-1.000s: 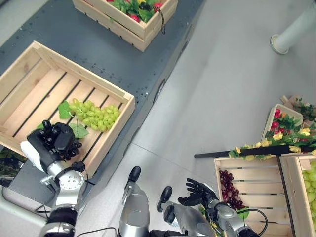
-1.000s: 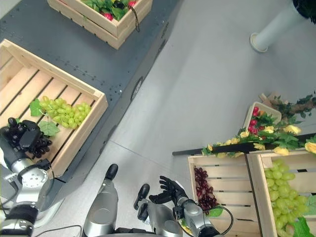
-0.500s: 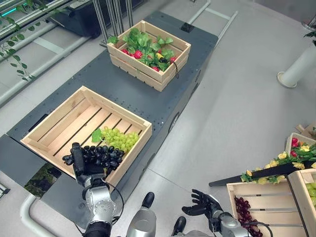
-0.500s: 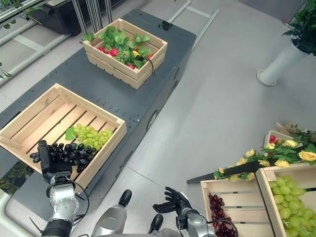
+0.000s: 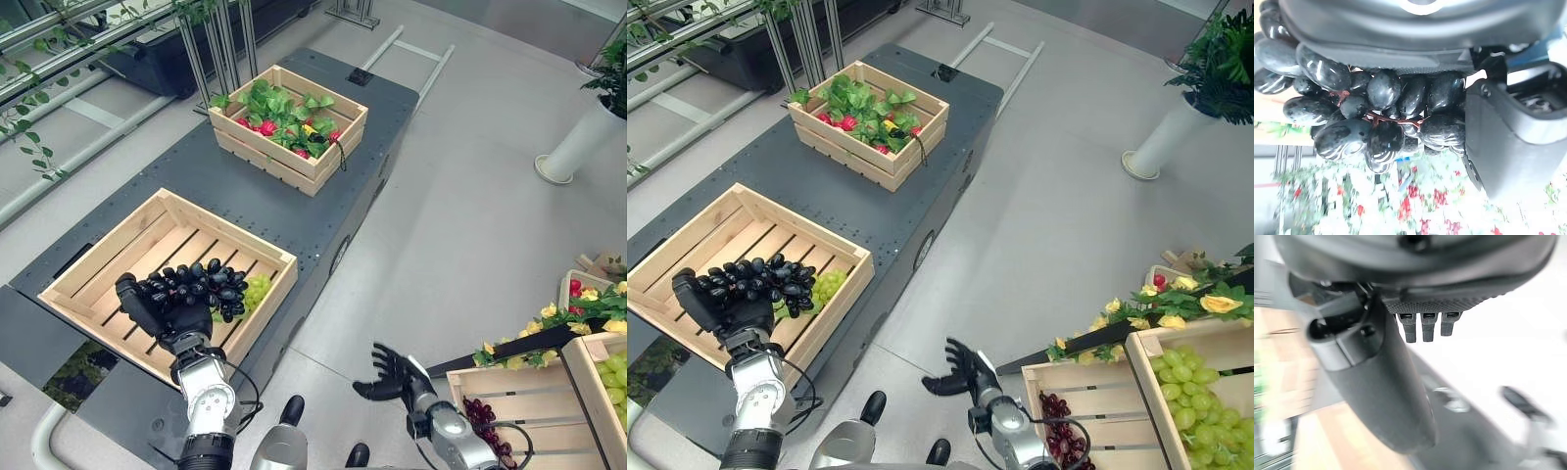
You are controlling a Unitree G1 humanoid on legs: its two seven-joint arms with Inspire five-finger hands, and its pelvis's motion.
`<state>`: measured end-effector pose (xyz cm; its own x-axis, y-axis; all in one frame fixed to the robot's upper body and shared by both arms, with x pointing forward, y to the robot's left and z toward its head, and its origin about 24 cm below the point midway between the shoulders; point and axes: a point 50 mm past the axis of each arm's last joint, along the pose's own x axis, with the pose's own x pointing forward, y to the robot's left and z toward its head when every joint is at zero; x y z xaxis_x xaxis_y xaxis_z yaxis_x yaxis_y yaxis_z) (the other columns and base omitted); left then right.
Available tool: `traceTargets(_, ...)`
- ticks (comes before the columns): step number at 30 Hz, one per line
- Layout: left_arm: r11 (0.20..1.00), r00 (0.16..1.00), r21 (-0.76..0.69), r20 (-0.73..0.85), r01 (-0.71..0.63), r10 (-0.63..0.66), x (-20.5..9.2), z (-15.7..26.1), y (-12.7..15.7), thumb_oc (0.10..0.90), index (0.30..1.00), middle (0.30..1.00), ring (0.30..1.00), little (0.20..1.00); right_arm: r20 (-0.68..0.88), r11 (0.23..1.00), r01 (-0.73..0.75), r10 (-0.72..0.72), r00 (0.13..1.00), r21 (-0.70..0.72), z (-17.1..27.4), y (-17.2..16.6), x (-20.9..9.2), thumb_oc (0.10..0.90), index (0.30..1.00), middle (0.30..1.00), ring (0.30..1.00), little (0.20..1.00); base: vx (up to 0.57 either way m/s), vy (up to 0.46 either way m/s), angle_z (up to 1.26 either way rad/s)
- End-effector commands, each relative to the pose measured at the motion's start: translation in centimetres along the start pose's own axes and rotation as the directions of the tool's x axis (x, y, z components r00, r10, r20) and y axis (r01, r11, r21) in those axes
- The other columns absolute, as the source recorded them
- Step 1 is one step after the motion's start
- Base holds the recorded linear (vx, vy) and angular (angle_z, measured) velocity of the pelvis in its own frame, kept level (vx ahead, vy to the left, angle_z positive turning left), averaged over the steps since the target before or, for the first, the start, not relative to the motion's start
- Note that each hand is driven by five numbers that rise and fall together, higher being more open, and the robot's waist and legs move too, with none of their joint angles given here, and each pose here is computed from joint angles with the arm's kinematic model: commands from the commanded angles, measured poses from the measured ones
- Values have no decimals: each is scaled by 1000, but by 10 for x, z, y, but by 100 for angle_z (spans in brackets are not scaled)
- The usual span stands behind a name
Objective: Pick up the fruits from the basket on one side to the basket on the other side
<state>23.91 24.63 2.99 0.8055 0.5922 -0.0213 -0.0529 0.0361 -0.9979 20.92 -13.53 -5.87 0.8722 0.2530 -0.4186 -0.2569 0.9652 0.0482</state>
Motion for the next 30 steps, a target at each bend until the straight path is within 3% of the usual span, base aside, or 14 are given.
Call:
traceTargets(1,973,972,12,-37,231,-230,4,-9,-43,400,300,300,300,300,228,994,-8,32,973,-106,48,-4,-3,800,900,900,900,900,-4,-31,-4)
traceTargets(7,955,955,83,-109,286,-276,5,-15,-56,400,300,300,300,300,488,941,-64,229,842,-332,130,3,-10,800,900,900,900,900,-1,-47,-2)
traceTargets(14,928,937,187,-205,321,-283,9,-30,-62,400,300,300,300,300,639,889,-36,355,682,-456,213,19,-16,800,900,900,900,900,-1,-40,-4)
traceTargets(20,908,902,198,-308,370,-301,6,-46,-63,400,300,300,300,300,649,856,-45,423,633,-514,234,39,-18,800,900,900,900,900,0,0,0)
traceTargets(30,887,799,72,-472,456,-372,-15,-80,-82,400,300,300,300,300,667,856,-58,441,601,-514,243,58,-20,800,900,900,900,900,-8,-10,-4)
